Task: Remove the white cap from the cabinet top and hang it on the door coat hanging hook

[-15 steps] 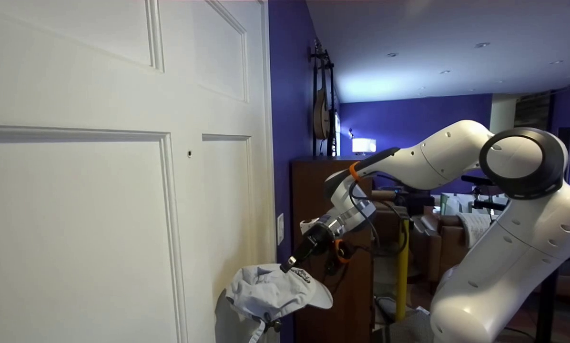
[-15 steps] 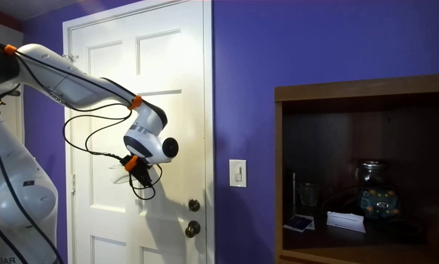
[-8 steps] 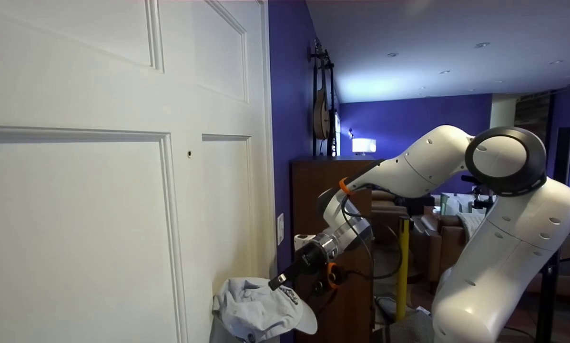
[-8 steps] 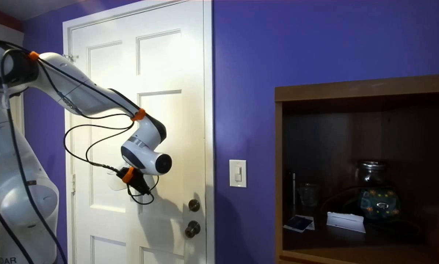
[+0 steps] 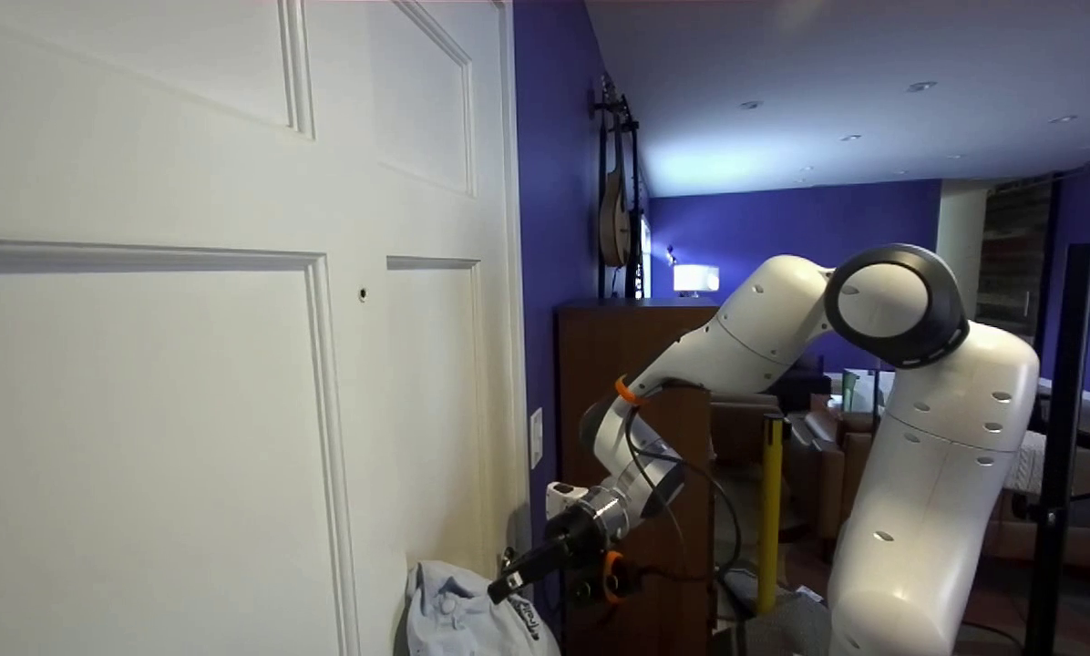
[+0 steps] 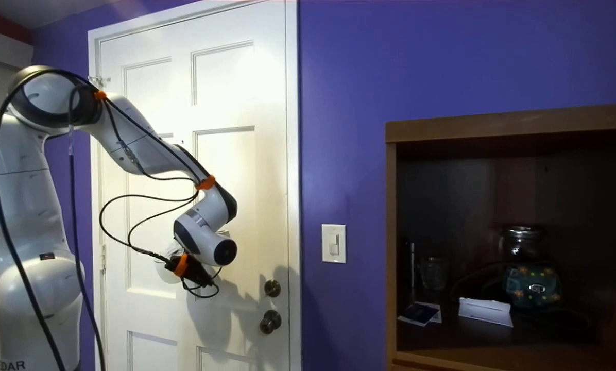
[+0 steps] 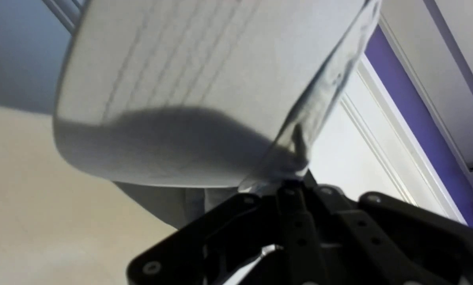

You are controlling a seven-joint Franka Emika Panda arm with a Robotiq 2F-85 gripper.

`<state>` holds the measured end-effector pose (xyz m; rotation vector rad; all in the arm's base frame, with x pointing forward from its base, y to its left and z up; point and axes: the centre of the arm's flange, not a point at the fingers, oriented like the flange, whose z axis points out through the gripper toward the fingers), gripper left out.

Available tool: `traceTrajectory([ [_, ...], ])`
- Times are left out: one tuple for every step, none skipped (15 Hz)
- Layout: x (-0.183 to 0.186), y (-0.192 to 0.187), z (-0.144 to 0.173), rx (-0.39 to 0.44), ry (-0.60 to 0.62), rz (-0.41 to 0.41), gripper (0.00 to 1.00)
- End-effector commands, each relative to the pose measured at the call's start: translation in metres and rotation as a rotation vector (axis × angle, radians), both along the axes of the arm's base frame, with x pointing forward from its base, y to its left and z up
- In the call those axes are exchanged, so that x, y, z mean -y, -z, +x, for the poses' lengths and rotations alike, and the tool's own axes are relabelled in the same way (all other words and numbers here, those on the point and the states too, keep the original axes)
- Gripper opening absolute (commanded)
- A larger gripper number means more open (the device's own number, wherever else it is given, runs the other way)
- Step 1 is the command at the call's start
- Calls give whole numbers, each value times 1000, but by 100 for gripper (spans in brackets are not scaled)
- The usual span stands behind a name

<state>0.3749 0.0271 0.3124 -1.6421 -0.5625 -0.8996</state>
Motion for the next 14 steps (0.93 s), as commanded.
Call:
traceTrajectory([
  [-3,29,21,-4,50,-37,1],
  [-1,35,22,-16,63,-57,1],
  [1,38,22,-34,70,-68,1],
  [3,42,22,-47,75,-76,1],
  [4,44,22,-67,77,-83,1],
  [4,47,22,-77,82,-94,1],
  [4,48,21,-81,79,-96,1],
  [3,48,20,-84,75,-96,1],
  [1,43,19,-79,64,-91,1],
  [-1,40,18,-71,55,-83,1],
  [-5,30,15,-54,34,-69,1],
  [-8,24,14,-43,24,-63,1],
  [-12,14,12,-25,2,-51,1],
  [-15,6,10,-6,-17,-46,1],
])
